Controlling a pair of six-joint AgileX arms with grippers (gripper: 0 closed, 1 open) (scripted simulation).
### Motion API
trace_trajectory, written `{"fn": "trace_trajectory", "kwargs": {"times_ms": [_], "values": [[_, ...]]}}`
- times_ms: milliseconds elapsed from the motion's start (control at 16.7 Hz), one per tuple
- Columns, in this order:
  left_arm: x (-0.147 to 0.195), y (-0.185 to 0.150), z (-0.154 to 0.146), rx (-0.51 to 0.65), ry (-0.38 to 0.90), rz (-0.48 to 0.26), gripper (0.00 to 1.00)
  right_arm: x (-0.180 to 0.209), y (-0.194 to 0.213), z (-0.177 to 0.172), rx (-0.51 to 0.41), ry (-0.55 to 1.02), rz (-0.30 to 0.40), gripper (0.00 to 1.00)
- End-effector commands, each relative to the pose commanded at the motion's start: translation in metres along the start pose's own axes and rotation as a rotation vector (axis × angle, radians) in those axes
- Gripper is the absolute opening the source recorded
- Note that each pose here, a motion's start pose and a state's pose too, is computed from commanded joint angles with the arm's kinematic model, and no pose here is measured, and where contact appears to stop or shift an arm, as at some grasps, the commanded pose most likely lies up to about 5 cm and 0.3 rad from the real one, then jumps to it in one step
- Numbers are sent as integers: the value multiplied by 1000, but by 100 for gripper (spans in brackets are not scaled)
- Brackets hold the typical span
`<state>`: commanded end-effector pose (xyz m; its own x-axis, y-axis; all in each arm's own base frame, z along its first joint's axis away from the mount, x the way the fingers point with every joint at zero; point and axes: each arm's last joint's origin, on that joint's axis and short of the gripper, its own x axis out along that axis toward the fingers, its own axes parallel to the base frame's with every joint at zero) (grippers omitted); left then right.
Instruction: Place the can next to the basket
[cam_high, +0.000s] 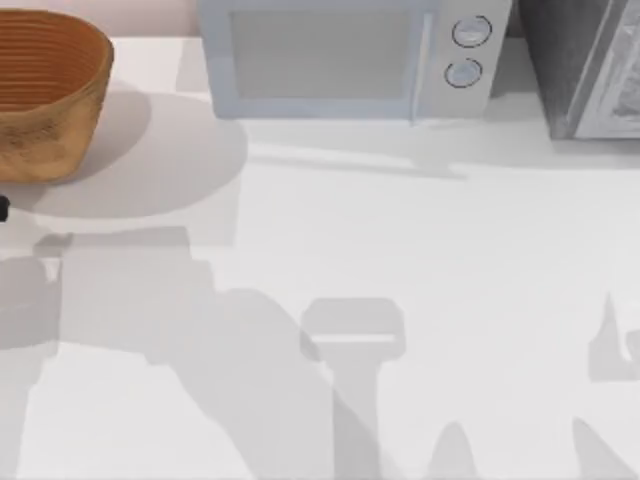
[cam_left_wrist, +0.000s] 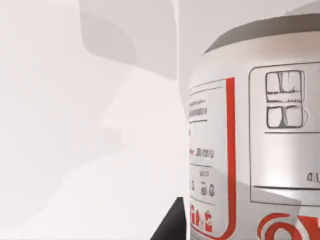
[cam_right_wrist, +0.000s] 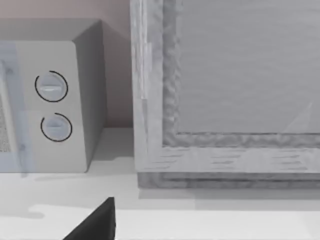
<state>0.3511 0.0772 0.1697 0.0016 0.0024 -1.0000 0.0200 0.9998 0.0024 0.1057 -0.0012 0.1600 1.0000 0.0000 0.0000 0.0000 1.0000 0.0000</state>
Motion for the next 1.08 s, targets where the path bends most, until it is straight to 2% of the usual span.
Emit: {"fn": "trace_trajectory", "kwargs": {"times_ms": [240, 300, 840, 1080], "values": [[0, 0, 0, 0, 0, 0, 98, 0, 0, 0, 0, 0, 0, 100], [0, 0, 0, 0, 0, 0, 100, 0, 0, 0, 0, 0, 0, 100], [0, 1, 0, -2, 2, 0, 100, 0, 0, 0, 0, 0, 0, 100], [-10, 18, -4, -21, -7, 2, 100, 0, 0, 0, 0, 0, 0, 100]]}}
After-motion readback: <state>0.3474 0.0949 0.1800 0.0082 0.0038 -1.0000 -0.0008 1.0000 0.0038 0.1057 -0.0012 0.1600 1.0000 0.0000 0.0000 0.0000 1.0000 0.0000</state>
